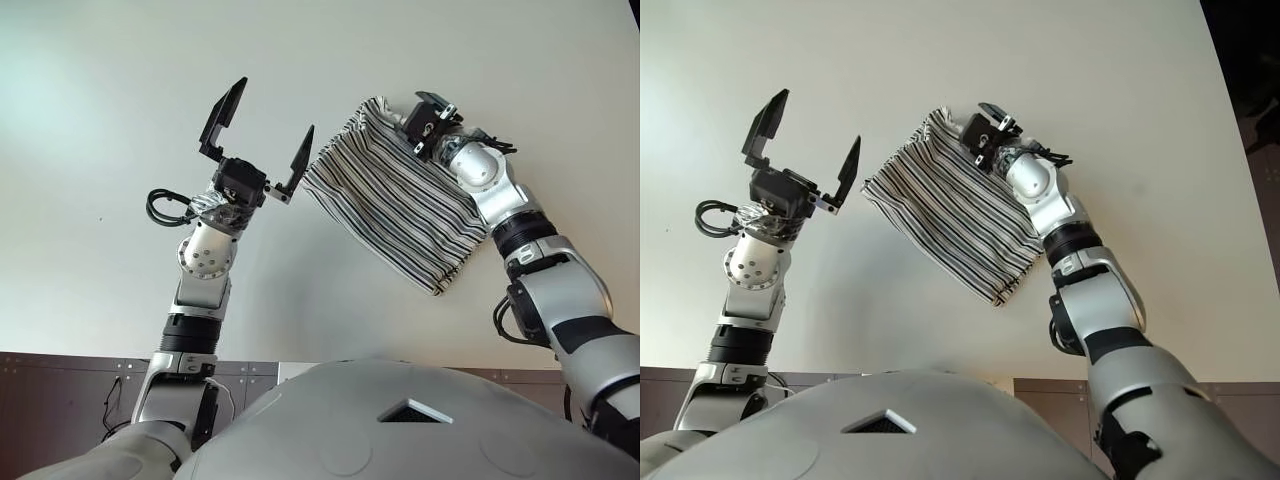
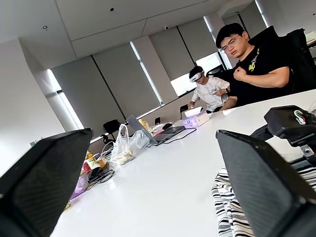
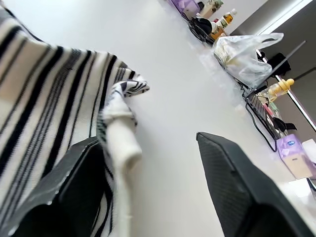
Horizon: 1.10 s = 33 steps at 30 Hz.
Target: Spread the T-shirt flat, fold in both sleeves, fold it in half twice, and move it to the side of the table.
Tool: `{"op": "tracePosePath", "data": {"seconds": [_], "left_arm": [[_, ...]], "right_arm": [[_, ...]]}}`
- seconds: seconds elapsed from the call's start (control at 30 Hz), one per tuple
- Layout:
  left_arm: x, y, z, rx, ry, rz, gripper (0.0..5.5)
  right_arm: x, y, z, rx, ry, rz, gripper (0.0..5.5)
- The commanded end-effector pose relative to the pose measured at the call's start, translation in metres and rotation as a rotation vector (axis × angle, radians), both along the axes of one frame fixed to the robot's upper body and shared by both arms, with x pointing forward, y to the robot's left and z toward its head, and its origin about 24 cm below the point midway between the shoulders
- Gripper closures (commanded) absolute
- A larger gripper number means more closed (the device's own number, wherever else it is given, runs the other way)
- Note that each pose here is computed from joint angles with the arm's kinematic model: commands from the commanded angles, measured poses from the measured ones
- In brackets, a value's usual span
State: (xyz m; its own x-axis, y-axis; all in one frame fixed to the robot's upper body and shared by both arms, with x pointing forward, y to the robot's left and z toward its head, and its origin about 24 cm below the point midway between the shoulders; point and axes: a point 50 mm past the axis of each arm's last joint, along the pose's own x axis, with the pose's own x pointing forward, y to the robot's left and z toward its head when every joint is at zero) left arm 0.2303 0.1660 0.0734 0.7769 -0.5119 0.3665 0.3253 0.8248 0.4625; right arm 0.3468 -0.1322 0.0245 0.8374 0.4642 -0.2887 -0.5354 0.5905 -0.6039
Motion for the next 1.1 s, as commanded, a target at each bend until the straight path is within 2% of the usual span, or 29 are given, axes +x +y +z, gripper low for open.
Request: {"op": "tracePosePath", "data": {"seconds": [0.03, 0.13, 0.23, 0.3, 0.4, 0.5, 0.6, 0.77, 0.83, 1.0, 1.1], "left_arm": [[-0.001, -0.007, -0.003, 0.008, 0.013, -0.052, 0.91], [0.003, -0.007, -0.012, 0.049, 0.033, -0.029, 0.91], [0.002, -0.006, -0.021, 0.115, 0.051, -0.003, 0.91], [0.0, -0.006, -0.026, 0.167, 0.055, 0.002, 0.91], [0.005, -0.005, -0.033, 0.268, 0.064, 0.053, 0.91], [0.01, -0.008, -0.04, 0.381, 0.064, 0.103, 0.91], [0.011, -0.011, -0.036, 0.317, 0.048, 0.116, 0.91], [0.018, 0.003, -0.016, 0.113, -0.013, 0.253, 0.91], [0.02, 0.007, -0.012, 0.055, -0.015, 0.292, 0.91], [0.018, 0.008, -0.007, 0.039, -0.03, 0.283, 0.91], [0.021, 0.022, -0.001, 0.009, -0.032, 0.338, 0.91]], "right_arm": [[0.013, -0.029, 0.011, 0.052, -0.005, -0.151, 2.43], [0.015, -0.035, 0.014, 0.163, -0.002, -0.206, 2.43], [0.015, -0.03, 0.013, 0.184, -0.013, -0.211, 2.43], [0.014, -0.035, 0.02, 0.156, -0.098, -0.204, 2.43], [-0.01, -0.051, 0.039, 0.05, -0.3, 0.0, 2.43], [-0.052, -0.089, 0.039, -0.143, -0.283, 0.136, 2.43], [-0.087, -0.12, 0.039, -0.274, -0.216, 0.173, 2.43], [-0.143, -0.128, 0.007, -0.433, 0.01, 0.332, 2.43], [-0.149, -0.124, -0.005, -0.455, 0.055, 0.355, 2.43], [-0.133, -0.125, -0.013, -0.548, 0.028, 0.311, 2.43], [-0.149, -0.13, -0.013, -0.594, 0.064, 0.361, 2.43]]}}
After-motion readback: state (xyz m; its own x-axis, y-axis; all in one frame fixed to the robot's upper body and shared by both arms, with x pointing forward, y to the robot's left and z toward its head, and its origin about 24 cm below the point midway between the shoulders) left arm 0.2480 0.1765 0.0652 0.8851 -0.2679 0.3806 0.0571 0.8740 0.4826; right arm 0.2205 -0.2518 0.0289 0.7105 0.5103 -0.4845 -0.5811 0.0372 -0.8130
